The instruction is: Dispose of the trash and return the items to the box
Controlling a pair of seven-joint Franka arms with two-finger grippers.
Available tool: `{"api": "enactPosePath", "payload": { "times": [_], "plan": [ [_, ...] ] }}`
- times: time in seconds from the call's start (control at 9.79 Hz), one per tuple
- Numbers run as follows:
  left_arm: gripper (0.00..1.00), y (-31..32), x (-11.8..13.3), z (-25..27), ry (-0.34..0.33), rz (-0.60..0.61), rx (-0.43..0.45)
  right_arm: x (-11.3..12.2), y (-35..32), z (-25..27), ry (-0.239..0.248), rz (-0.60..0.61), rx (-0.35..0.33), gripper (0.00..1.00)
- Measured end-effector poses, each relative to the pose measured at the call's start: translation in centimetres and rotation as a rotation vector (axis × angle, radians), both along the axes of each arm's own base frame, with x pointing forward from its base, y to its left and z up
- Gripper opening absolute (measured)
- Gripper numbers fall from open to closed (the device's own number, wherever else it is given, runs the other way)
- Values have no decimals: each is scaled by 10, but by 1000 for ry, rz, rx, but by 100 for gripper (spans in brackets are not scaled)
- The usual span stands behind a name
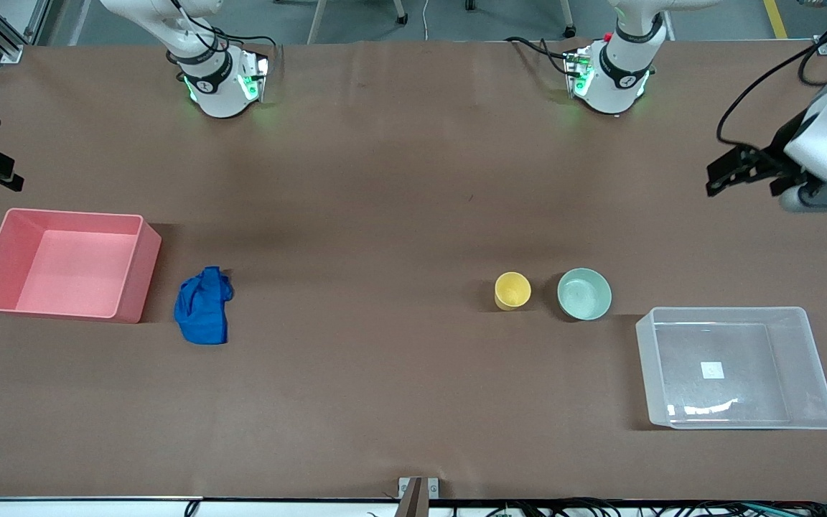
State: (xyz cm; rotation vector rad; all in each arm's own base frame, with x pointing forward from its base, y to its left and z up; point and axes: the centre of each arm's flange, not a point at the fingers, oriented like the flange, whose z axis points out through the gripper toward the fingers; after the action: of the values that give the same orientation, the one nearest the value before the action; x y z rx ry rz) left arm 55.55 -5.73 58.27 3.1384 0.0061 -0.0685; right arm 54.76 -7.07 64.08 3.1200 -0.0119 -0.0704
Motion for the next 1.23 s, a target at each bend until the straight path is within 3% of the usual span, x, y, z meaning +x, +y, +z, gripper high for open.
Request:
{"api": "enactPosePath", "payload": {
  "times": [0.31,0.82,1.23],
  "plan": [
    [100,0,6,-86,-29,23,-3,17,-1,-38,-44,5,-7,100],
    [98,0,-14,-248,-125,87,-24,73,11,-202,37,35,-17,100],
    [78,-15,-15,-321,-114,119,-46,96,28,-317,25,73,-32,100]
  ]
}}
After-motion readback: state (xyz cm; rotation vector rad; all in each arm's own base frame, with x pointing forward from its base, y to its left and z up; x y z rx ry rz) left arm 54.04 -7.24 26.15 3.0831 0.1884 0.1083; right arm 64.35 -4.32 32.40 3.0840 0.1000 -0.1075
